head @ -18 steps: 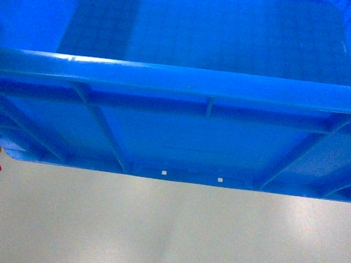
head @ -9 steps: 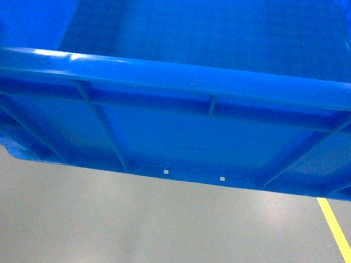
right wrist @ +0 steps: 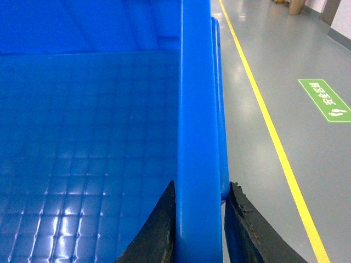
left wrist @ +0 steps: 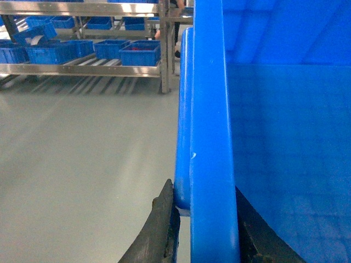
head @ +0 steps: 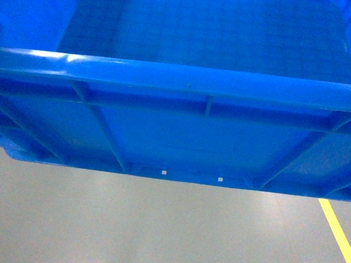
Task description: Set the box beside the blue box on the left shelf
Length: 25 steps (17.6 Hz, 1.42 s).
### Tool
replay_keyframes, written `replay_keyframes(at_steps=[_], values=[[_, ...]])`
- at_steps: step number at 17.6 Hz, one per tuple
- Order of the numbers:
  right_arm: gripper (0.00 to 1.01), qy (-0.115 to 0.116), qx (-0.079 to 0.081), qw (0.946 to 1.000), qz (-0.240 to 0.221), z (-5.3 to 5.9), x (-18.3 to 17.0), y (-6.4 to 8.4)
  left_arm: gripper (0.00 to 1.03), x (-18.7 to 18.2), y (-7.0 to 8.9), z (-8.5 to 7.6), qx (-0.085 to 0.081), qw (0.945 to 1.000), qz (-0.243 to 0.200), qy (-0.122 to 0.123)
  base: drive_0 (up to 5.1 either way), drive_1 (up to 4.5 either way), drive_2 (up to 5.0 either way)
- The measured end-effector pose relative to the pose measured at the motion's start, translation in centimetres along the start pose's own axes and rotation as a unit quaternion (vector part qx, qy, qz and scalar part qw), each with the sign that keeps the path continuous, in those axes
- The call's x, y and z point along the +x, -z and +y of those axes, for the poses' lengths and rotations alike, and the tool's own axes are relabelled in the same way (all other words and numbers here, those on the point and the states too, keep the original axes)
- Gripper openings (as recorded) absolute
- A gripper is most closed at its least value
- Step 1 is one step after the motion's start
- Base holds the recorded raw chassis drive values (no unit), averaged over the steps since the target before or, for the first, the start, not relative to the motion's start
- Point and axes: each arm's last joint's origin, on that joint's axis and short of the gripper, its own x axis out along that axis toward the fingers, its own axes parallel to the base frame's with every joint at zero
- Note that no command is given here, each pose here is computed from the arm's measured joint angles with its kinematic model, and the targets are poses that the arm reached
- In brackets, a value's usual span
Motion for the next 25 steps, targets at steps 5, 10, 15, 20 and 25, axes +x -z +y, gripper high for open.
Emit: replay_keyframes(at_steps=[5, 10, 15, 20, 25], values=[[0.18, 0.000, 0.000, 1.0000, 0.001, 0.00, 0.01, 0.02, 0.16, 0.00, 0.03, 0.00, 0.000, 1.0000, 0.001, 0.000, 0.0, 3.99, -4.0], [0.18, 0.000, -0.001, 1.0000, 0.004, -0.01, 0.03, 0.11, 0.16, 0.00, 0.03, -0.01, 0.001, 1.0000, 0.001, 0.000, 0.0, 4.00, -4.0], [0.18, 0.000, -0.001, 1.0000, 0.003, -0.02, 0.01, 0.11, 0.16, 0.00, -0.01, -0.01, 0.000, 1.0000, -0.001, 0.000, 0.0, 3.97, -4.1], [0.18, 0.000, -0.001, 1.0000, 0.002, -0.01, 0.00, 0.09, 0.16, 0.01, 0.04, -0.01, 0.000, 1.0000, 0.001, 0.000, 0.0, 4.02, -4.0], [0.18, 0.000, -0.001, 1.0000, 0.003, -0.01, 0.00, 0.12, 0.16, 0.02, 0.04, 0.00, 0.000, 1.0000, 0.001, 0.000, 0.1, 4.09, -3.9]])
